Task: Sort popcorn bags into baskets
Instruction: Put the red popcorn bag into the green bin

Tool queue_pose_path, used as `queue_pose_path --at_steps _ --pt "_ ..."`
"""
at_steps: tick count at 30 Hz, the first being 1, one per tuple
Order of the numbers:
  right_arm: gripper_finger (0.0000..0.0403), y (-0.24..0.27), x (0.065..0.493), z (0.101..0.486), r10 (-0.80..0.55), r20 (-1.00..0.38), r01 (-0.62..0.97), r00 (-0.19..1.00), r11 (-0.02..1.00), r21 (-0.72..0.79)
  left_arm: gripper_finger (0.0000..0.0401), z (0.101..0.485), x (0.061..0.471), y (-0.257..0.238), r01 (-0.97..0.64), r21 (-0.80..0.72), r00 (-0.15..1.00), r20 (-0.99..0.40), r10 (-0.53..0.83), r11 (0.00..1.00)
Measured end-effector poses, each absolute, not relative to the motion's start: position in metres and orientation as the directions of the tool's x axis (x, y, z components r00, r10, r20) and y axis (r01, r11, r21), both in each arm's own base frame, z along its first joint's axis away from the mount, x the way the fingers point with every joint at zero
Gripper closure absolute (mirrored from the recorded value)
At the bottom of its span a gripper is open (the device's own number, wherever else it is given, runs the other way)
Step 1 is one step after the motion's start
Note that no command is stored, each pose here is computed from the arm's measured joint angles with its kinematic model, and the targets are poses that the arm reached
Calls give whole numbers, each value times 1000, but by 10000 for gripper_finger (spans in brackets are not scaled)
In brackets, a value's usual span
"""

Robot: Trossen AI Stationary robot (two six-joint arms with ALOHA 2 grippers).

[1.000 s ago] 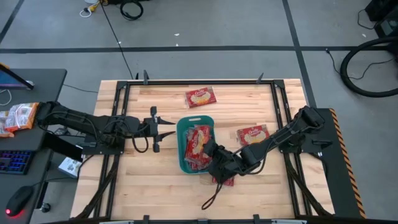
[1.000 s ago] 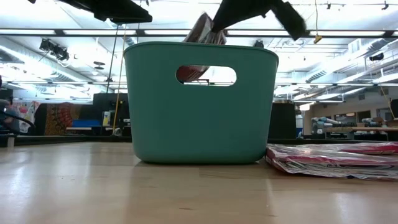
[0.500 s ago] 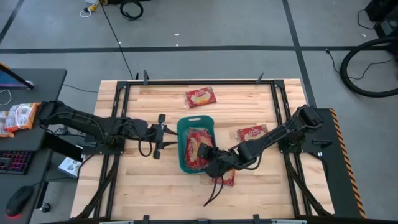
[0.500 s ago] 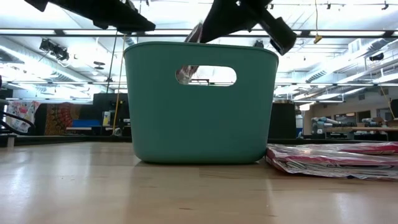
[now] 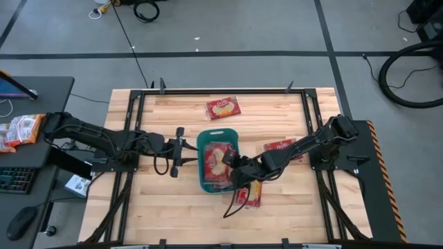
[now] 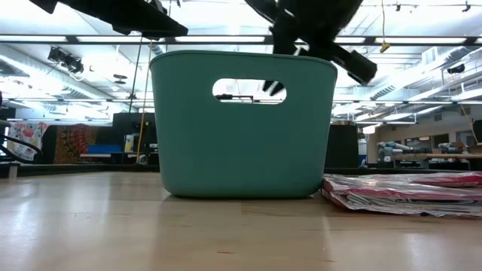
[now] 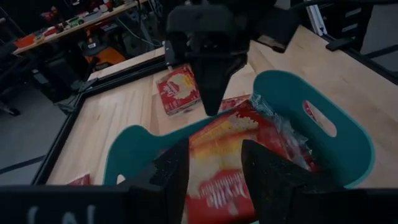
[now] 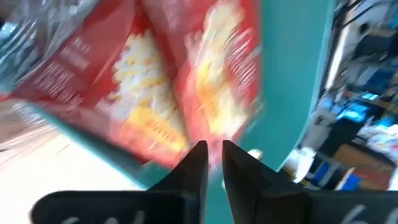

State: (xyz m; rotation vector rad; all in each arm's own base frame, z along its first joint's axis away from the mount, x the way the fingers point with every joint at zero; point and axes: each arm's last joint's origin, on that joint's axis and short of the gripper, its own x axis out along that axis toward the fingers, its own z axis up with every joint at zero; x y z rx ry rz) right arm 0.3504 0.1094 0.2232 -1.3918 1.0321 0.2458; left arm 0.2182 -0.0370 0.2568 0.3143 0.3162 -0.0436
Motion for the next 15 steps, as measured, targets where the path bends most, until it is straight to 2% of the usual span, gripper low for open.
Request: queue_pose_path --at_steps 7,15 --pt "292 105 343 220 -456 -736 -653 500 360 -667 251 257 218 -37 89 291 950 -313 7 953" --pt "247 96 326 231 -520 -740 -444 425 593 -672 251 257 218 -37 89 290 950 -312 6 953"
